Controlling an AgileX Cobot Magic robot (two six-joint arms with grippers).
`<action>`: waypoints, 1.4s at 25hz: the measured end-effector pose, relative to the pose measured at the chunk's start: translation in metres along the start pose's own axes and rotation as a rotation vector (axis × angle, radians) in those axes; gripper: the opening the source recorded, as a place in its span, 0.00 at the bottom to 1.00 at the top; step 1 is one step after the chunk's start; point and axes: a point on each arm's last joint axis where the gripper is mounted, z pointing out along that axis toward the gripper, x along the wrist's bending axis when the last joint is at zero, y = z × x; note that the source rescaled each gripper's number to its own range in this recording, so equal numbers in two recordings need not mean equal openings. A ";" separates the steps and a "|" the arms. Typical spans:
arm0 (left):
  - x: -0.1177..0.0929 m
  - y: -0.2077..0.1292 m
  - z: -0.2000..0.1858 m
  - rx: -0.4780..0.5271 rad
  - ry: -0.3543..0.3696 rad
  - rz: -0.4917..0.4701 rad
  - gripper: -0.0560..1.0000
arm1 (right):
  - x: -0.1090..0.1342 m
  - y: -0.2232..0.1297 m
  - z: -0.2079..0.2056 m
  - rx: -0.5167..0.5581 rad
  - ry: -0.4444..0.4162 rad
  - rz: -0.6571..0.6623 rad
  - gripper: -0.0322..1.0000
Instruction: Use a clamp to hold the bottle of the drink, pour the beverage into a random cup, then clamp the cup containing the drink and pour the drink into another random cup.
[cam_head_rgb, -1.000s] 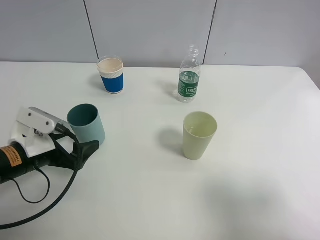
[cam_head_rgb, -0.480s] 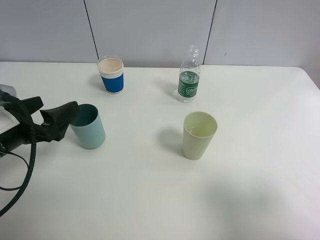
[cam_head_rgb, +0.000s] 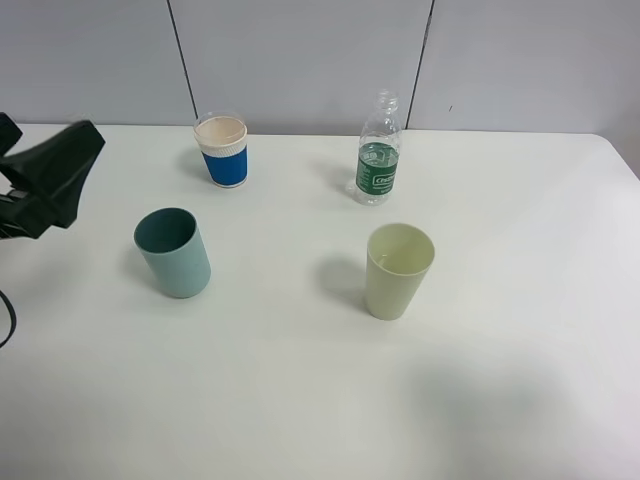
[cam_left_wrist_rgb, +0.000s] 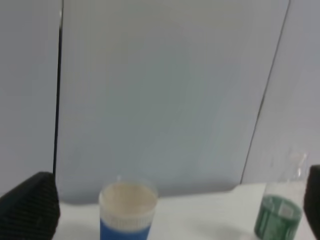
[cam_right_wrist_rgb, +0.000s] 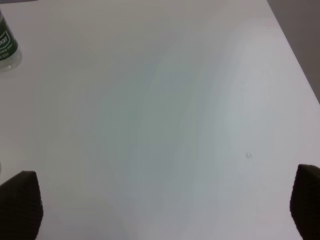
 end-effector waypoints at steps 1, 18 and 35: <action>-0.001 0.005 0.003 -0.021 -0.004 0.003 0.98 | 0.000 0.000 0.000 0.000 0.000 0.000 0.99; -0.010 0.104 -0.012 0.247 0.150 0.211 0.98 | 0.000 0.000 0.000 0.000 0.000 0.000 0.99; -0.017 0.139 -0.122 0.606 0.349 0.158 0.98 | 0.000 0.000 0.000 0.000 0.000 0.000 0.99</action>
